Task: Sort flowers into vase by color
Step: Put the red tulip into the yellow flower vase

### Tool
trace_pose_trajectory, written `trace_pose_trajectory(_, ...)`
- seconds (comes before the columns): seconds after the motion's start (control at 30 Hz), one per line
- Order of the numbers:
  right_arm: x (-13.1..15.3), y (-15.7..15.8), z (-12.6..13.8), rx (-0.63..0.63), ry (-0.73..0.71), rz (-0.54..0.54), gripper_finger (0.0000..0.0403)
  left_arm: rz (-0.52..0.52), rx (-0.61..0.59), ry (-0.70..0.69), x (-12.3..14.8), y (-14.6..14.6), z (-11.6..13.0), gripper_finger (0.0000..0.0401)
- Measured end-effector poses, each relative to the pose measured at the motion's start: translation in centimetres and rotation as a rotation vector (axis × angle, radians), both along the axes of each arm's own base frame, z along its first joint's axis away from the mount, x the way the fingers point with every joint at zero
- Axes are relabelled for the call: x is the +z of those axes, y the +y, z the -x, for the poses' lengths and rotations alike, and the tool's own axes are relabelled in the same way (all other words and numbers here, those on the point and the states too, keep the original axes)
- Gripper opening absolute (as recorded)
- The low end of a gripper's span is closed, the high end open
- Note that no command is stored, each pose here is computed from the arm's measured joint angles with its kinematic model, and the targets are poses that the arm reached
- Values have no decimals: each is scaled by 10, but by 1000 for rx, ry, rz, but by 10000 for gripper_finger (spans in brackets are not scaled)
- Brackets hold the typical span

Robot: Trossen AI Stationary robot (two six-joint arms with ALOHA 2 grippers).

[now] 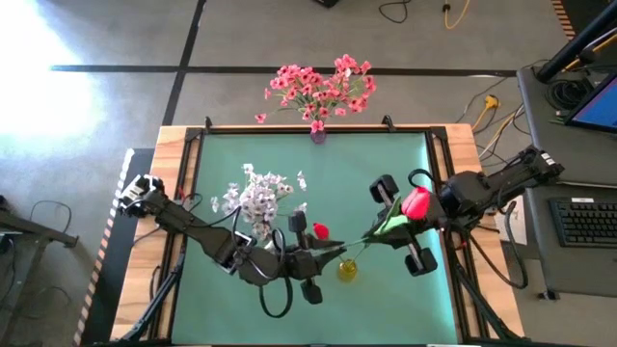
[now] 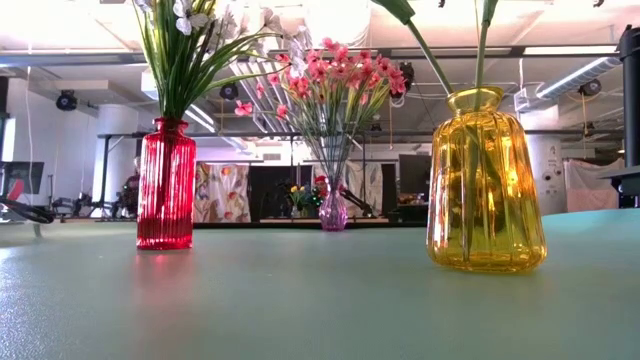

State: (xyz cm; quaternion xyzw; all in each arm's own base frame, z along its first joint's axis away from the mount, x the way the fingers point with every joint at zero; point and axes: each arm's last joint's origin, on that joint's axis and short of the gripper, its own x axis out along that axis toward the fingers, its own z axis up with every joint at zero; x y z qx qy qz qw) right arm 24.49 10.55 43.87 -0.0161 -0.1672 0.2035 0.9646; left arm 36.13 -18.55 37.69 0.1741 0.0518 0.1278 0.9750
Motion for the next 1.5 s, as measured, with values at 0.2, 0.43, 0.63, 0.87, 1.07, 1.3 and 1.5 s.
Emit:
trace_pose_trajectory(0.2, 0, -6, 9, -44, 83, -17, 10, -14, -17, 32, 2, -5, 9, 112)
trace_pose_trajectory(0.43, -15, 2, 16, -104, 189, 5, 9, -50, 49, 50, 8, -17, 29, 202)
trace_pose_trajectory(0.63, -39, 21, 24, -160, 175, -18, 9, -57, -29, 55, 19, -33, 54, 229)
trace_pose_trajectory(0.87, -80, 35, 26, -325, 251, -64, 9, -110, -354, 194, 13, -54, 79, 221)
trace_pose_trajectory(1.07, -107, 43, 18, -338, 295, -99, 9, -106, -488, 275, 5, -68, 93, 210)
trace_pose_trajectory(1.3, -131, 49, 13, -346, 302, -93, 9, -100, -583, 312, -4, -78, 103, 200)
trace_pose_trajectory(1.5, -137, 53, 13, -356, 303, -93, 9, -69, -644, 299, -36, -83, 101, 186)
